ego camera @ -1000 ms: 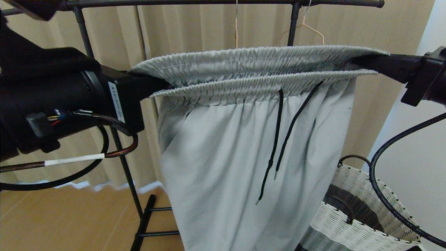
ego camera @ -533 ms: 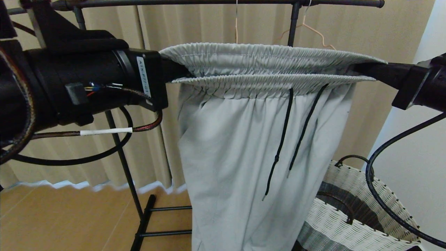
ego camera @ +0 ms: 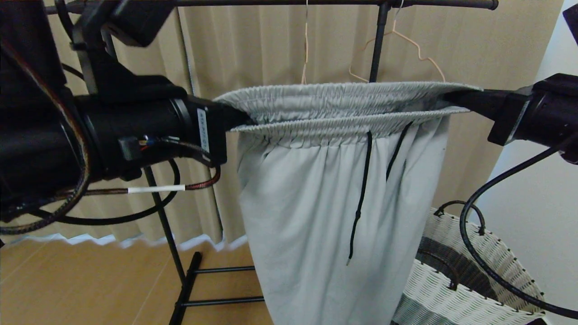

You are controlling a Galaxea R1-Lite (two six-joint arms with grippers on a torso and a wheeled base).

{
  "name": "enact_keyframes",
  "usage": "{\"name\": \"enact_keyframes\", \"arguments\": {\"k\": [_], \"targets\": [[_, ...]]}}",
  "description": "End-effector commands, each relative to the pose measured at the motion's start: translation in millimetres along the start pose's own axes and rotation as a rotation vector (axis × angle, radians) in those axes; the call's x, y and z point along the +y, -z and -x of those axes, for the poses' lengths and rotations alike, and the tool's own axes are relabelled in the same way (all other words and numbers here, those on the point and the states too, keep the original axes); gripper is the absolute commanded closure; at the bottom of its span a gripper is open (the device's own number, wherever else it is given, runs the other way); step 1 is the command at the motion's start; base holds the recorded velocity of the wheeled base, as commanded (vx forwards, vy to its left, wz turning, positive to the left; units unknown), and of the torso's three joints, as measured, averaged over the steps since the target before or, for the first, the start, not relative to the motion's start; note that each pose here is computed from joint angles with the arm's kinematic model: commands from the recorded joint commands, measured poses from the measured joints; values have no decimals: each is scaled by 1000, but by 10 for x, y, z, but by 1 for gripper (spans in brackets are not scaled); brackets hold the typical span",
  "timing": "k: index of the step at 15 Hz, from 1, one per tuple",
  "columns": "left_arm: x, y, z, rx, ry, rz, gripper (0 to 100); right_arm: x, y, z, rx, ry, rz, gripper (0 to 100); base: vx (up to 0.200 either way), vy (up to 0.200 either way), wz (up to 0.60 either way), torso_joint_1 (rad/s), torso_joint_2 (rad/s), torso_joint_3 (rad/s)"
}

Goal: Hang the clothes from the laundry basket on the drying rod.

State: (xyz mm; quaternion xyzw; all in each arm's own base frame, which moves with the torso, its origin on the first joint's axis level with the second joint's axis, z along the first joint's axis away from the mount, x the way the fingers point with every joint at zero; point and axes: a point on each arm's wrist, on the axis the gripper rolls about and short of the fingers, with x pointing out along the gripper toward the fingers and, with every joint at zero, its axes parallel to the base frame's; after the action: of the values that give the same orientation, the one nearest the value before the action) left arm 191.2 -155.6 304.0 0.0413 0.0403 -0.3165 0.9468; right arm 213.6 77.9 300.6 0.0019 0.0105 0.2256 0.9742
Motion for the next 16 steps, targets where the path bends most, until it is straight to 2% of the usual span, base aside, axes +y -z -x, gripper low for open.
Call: {"name": "enact_keyframes", "arguments": {"k": [1,4,8,12,13,16], "targets": [[2,42,96,2,-1,-1,100,0,22,11,6,1,-1,100,0,0,0,0,0,0],[9,19,80,-3,-29,0,100,11,-50,201,-26,2,5,100,0,0,0,0,0,0],[25,-195,-192,-50,-96,6,100,66,-142,451,-42,-16,10,100,0,0,0,0,0,0],[98,-240,-441,-54,-125,10,100,217,-171,748,-31,-158,24,100,0,0,0,0,0,0],[102,-241,-511,-52,-127,13,100,265,-103,863,6,-229,21,100,0,0,0,0,0,0],[102,-245,-524,-52,-127,13,100,272,-60,878,18,-255,19,100,0,0,0,0,0,0]]}}
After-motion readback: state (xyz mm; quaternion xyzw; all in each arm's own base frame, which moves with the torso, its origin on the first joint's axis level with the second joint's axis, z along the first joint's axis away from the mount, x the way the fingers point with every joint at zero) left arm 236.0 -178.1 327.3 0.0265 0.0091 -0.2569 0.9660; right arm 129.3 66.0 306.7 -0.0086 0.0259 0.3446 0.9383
